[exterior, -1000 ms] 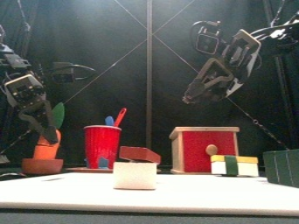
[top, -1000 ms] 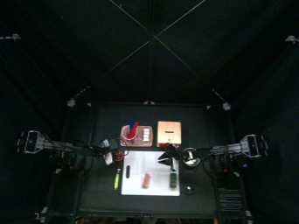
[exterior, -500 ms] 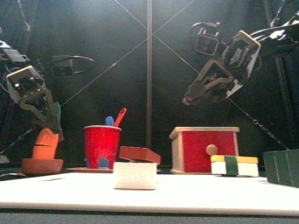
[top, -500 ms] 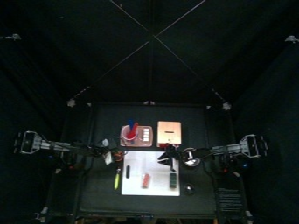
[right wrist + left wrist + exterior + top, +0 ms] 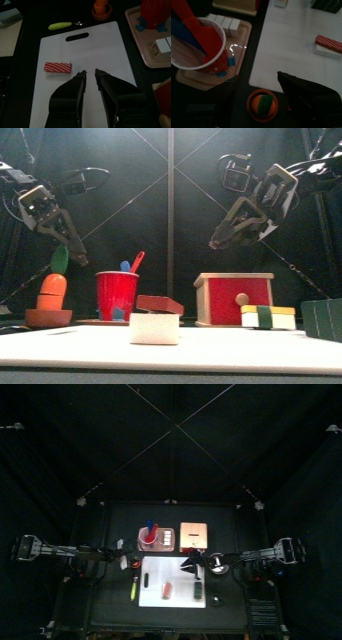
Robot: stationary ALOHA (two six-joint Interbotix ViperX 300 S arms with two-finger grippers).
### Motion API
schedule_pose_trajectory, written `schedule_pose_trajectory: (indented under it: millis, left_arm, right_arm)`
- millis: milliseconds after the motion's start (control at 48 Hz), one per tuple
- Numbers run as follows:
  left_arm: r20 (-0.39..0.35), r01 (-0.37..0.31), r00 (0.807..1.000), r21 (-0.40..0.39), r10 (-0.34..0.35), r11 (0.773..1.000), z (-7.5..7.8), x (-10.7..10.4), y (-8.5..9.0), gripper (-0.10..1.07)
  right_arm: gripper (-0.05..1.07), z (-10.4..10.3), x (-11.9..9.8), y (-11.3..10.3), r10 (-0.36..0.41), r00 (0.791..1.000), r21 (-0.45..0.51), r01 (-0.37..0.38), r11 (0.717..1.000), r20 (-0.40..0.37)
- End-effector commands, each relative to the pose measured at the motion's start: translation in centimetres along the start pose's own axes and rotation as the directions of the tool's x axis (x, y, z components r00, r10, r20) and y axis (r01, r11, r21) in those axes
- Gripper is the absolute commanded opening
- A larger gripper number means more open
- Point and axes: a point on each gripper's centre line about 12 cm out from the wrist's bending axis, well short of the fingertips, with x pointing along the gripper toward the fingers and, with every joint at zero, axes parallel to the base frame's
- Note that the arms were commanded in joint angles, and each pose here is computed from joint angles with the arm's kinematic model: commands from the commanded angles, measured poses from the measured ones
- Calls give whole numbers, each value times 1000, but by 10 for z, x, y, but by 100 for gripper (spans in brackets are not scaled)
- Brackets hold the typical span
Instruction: Put carrot into soy sauce container
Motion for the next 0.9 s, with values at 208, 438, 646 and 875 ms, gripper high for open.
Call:
schedule_pose_trajectory:
  millis: [208, 438, 646, 875]
  left_arm:
    - [258, 56, 964, 29, -62, 998, 55, -42, -7, 95]
    - [348, 239, 900, 108, -262, 965, 63, -47, -36, 94]
    - [334, 319, 878, 127, -344, 939, 63, -33, -50, 94]
    - [302, 320, 889, 128, -344, 939, 67, -19, -53, 94]
  right_arm:
    - [64, 13, -2, 4, 12, 999, -4, -11, 1000, 40]
    - [64, 18, -5, 5, 14, 998, -11, -13, 1000, 55]
    - [64, 20, -7, 5, 15, 998, -15, -14, 1000, 63]
    - [64, 23, -8, 6, 17, 997, -16, -16, 1000, 74]
